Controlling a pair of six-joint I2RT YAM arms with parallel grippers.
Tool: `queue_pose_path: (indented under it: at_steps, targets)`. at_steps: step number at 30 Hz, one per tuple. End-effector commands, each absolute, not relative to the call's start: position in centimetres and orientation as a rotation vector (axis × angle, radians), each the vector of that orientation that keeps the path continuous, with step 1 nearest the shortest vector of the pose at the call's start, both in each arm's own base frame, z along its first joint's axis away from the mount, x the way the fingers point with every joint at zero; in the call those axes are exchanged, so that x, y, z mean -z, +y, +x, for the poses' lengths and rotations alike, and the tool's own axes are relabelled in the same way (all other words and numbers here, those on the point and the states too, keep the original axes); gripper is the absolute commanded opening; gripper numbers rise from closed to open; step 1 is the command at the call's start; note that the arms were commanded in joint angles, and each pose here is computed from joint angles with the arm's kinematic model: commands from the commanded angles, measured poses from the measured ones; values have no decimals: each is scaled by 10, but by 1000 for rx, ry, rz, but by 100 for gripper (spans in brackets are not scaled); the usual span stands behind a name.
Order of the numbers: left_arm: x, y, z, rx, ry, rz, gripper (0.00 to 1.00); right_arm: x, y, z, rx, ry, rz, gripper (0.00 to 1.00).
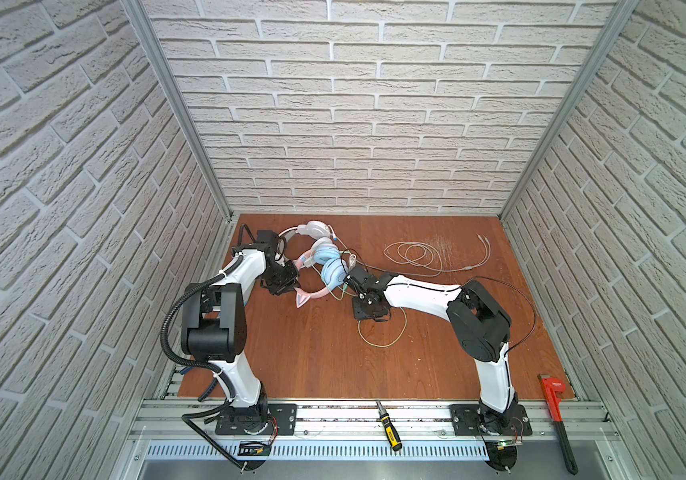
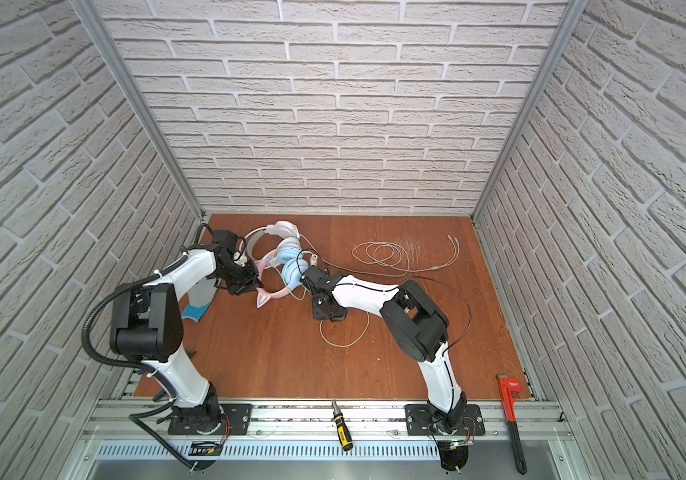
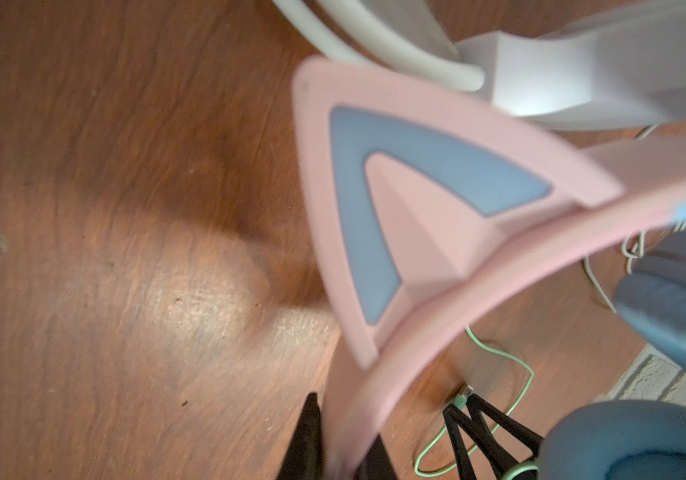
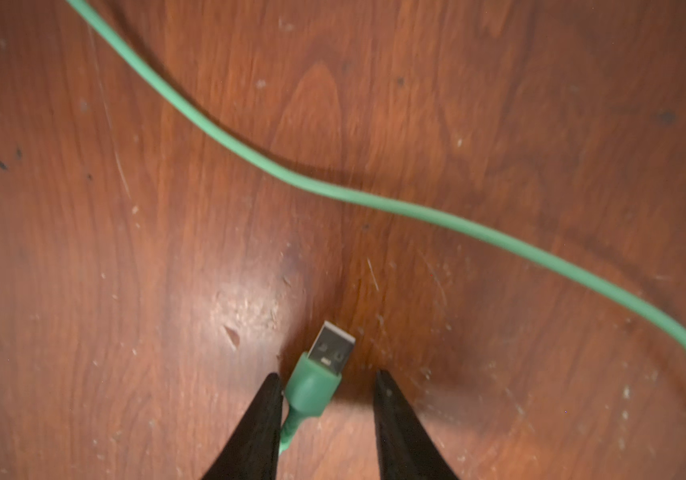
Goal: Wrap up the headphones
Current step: 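Close the right gripper on the green USB plug, then lift the USB plug and carry it over the headphone toward the headband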
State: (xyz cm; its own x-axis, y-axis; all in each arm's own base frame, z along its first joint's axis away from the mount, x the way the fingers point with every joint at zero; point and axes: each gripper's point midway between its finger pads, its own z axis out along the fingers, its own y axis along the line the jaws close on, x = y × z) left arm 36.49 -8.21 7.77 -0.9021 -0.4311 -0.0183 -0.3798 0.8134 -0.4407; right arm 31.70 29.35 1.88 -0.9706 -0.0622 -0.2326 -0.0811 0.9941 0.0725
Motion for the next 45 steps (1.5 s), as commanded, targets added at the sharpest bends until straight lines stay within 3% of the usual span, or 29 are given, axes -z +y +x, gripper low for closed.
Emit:
queue_pose_path:
  at_steps: [1, 3, 7, 12, 18, 33, 40, 45]
  targets:
    - [-91, -93, 377, 754, 2818, -600, 0, -5, 269, 289, 33, 3015, -153, 38]
    - [-90, -93, 376, 754, 2822, -598, 0, -1, 270, 288, 41, 3030, -163, 30]
    - [-91, -93, 376, 754, 2822, -595, 0, 7, 275, 282, 2, 3074, -156, 29]
    - [-92, -92, 375, 746, 2823, -594, 0, 7, 276, 271, -41, 3109, -141, 40]
    - [-90, -92, 377, 749, 2820, -598, 0, 2, 271, 266, -44, 3116, -139, 43]
    - [-92, -93, 375, 748, 2820, -600, 0, 20, 279, 266, -86, 3140, -127, 23]
    - [-95, -97, 377, 765, 2812, -603, 0, 3, 278, 268, -122, 3090, -172, 6]
    - [-104, -103, 382, 756, 2807, -574, 0, -35, 289, 269, -286, 2994, -297, 6]
